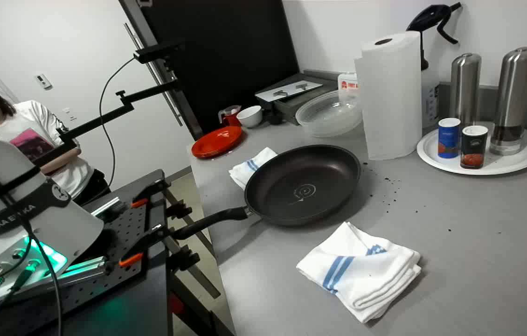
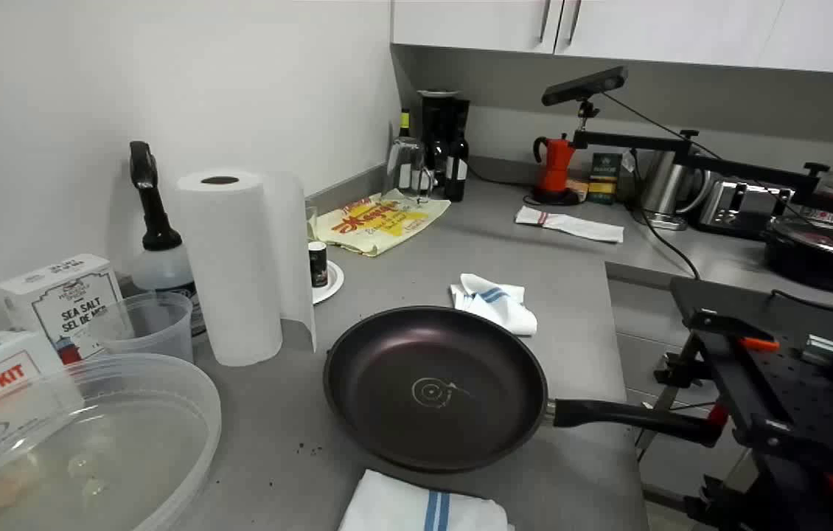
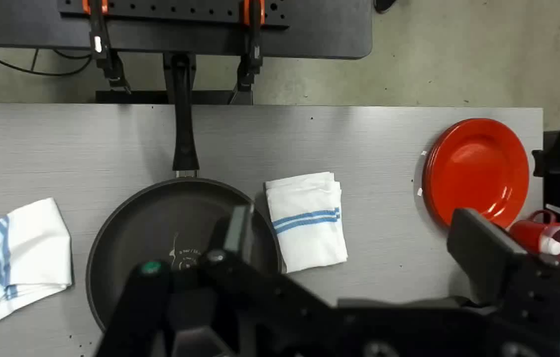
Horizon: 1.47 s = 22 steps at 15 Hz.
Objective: Use the towel to wipe the pan
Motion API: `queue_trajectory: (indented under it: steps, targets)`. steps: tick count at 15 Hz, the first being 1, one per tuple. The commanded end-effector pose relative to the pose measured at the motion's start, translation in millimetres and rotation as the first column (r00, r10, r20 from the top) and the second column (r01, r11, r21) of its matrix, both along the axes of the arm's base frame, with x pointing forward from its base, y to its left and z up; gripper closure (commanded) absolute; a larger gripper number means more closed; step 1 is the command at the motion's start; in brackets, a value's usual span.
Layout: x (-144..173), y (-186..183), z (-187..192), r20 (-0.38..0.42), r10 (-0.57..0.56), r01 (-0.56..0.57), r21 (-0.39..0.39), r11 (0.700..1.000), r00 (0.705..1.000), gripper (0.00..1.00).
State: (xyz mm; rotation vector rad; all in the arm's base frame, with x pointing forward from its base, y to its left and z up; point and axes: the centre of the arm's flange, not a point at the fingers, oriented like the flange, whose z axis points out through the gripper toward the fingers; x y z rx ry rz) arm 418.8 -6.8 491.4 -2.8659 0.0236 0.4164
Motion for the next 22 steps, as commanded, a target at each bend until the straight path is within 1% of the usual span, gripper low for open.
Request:
queue_trajectory:
  steps: [1,2,3,5,7,9,11,13,15,17,20,21,22]
  targets:
    - [0,0,0,0.000,0.000,0.000,0.000,1.000,1.000,0.00]
    - [1,4,-2,-0.002,0.019,-0.019,-0.008,1.000,1.000,0.00]
    - [3,7,-5,0.004,0.018,-0.018,-0.033,0.999,1.000,0.00]
    - [9,11,-13,0.014,0.028,-0.028,-0.047,0.999,0.999,0.00]
    - [19,8,-30,0.025,-0.021,0.023,-0.084,0.996,0.999,0.00]
    - [29,-3,-49,0.024,-0.068,0.070,-0.091,0.993,0.997,0.00]
    - [38,-24,-77,0.021,-0.152,0.154,-0.099,0.983,0.988,0.00]
    - [44,-49,-104,0.024,-0.236,0.237,-0.105,0.966,0.972,0.00]
    - [50,-76,-130,0.043,-0.319,0.322,-0.118,0.940,0.947,0.00]
    - [53,-104,-154,0.086,-0.396,0.404,-0.112,0.908,0.914,0.00]
    - [49,-147,-192,0.126,-0.506,0.519,-0.115,0.847,0.853,0.00]
    - [48,-156,-201,0.136,-0.531,0.546,-0.114,0.830,0.836,0.00]
    - [46,-168,-212,0.156,-0.560,0.578,-0.120,0.807,0.814,0.00]
